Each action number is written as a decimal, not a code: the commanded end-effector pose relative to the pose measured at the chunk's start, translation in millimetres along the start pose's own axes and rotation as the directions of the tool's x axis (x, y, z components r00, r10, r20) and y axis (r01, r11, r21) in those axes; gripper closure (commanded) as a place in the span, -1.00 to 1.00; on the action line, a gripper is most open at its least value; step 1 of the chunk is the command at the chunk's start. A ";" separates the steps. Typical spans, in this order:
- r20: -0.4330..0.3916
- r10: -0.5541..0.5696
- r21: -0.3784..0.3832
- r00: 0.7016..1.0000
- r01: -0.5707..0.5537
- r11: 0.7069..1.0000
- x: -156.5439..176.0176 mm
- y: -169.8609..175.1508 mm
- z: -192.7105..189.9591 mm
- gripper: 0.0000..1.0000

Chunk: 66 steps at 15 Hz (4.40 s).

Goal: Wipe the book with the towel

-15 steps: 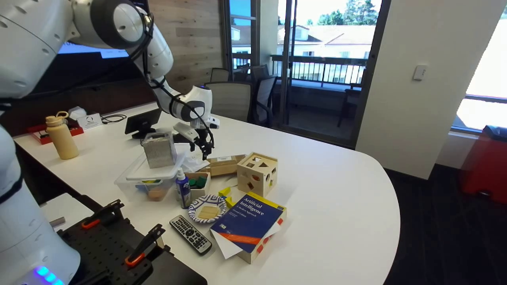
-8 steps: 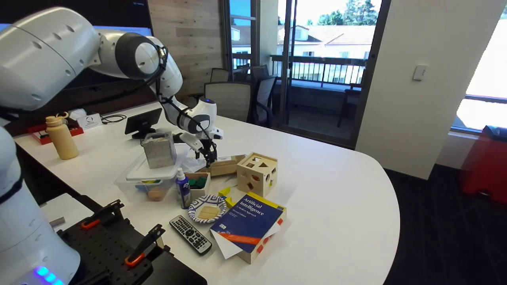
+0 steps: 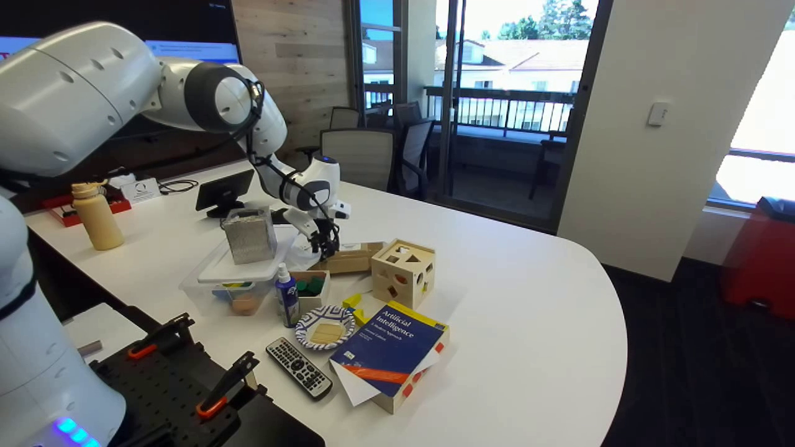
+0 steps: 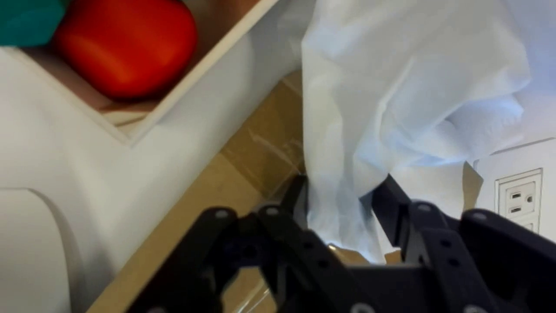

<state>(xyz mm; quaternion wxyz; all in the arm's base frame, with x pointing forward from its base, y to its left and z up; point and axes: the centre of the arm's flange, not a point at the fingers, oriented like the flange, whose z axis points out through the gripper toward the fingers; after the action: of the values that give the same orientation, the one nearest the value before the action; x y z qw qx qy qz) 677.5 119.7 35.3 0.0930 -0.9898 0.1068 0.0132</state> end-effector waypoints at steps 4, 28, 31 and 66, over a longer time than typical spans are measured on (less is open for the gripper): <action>0.002 0.025 -0.011 1.000 -0.025 1.000 5.5 -2.7 -16.5 1.00; -0.288 0.655 0.168 0.699 -0.636 0.753 -66.3 350.8 -240.2 0.99; -0.271 0.659 0.123 0.702 -0.653 0.747 -55.5 378.5 -213.0 0.99; 0.157 0.682 0.028 0.714 -0.694 0.720 -47.0 400.5 -104.3 0.99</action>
<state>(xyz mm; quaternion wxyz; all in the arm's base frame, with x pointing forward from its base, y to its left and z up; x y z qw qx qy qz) 555.6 -286.3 56.3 0.1154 -0.8697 0.4744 0.0721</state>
